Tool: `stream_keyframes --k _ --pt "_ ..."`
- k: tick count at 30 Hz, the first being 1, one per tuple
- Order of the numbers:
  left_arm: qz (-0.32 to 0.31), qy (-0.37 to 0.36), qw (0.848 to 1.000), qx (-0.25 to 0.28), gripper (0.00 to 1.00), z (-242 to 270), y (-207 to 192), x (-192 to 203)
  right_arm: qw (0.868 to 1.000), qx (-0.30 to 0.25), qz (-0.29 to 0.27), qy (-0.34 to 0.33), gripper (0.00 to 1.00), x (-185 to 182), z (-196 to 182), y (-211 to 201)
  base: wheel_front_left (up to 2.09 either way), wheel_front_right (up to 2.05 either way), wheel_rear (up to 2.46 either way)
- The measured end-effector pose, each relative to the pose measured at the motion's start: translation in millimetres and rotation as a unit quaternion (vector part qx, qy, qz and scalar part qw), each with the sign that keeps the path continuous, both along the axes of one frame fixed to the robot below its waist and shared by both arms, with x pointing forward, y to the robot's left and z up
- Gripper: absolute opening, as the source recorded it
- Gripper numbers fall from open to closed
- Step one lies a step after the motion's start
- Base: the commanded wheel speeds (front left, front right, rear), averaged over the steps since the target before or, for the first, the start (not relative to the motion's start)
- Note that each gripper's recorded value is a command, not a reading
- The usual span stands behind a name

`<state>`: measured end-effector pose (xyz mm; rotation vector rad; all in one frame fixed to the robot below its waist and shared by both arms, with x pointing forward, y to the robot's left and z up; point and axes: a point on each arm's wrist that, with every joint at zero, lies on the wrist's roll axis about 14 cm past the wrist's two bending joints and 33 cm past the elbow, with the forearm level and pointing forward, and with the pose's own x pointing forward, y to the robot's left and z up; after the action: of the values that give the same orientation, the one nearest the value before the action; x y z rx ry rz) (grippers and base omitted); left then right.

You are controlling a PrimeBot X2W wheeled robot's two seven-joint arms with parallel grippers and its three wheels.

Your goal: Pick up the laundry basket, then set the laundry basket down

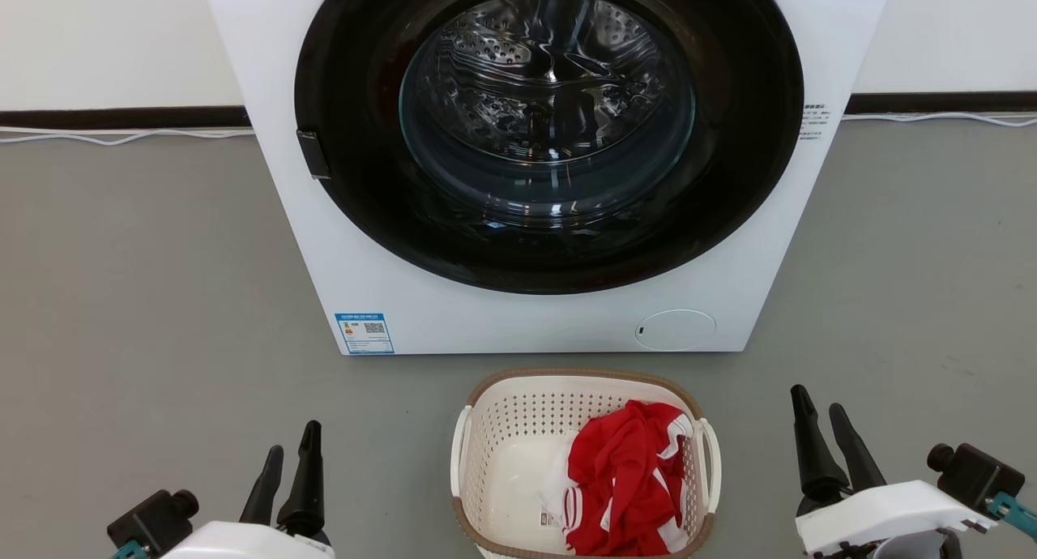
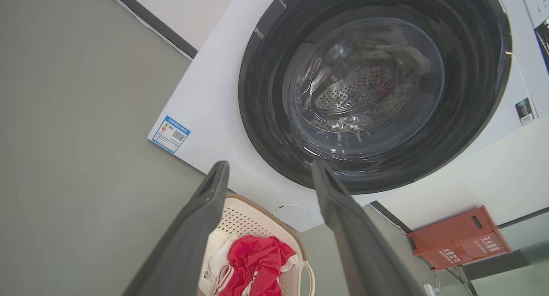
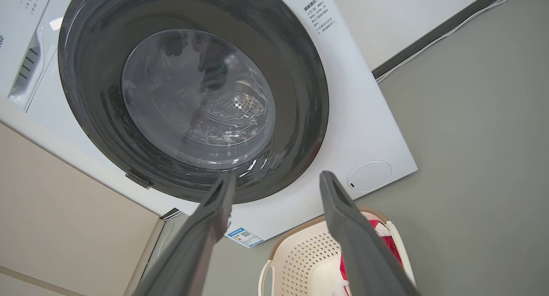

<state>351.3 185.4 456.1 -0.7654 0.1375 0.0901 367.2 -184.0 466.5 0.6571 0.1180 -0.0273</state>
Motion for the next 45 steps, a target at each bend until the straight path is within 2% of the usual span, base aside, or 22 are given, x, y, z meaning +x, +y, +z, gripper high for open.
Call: stream_keyframes --k 22,37,45 --pt "-0.022 -0.034 0.989 0.14 1.0 16.9 -5.2 4.6 0.99 -0.136 0.024 -0.012 1.0 -0.7 -0.7 3.9 0.0 0.0 0.0" --pt "-0.034 -0.052 0.971 0.23 1.0 22.8 -8.5 2.1 0.973 -0.223 0.043 -0.023 1.0 -1.9 -0.8 7.0 0.0 0.0 0.0" --pt "-0.044 -0.067 0.955 0.285 1.0 28.9 -11.3 2.4 0.958 -0.279 0.059 -0.034 1.0 -1.8 0.6 11.1 0.0 0.0 0.0"
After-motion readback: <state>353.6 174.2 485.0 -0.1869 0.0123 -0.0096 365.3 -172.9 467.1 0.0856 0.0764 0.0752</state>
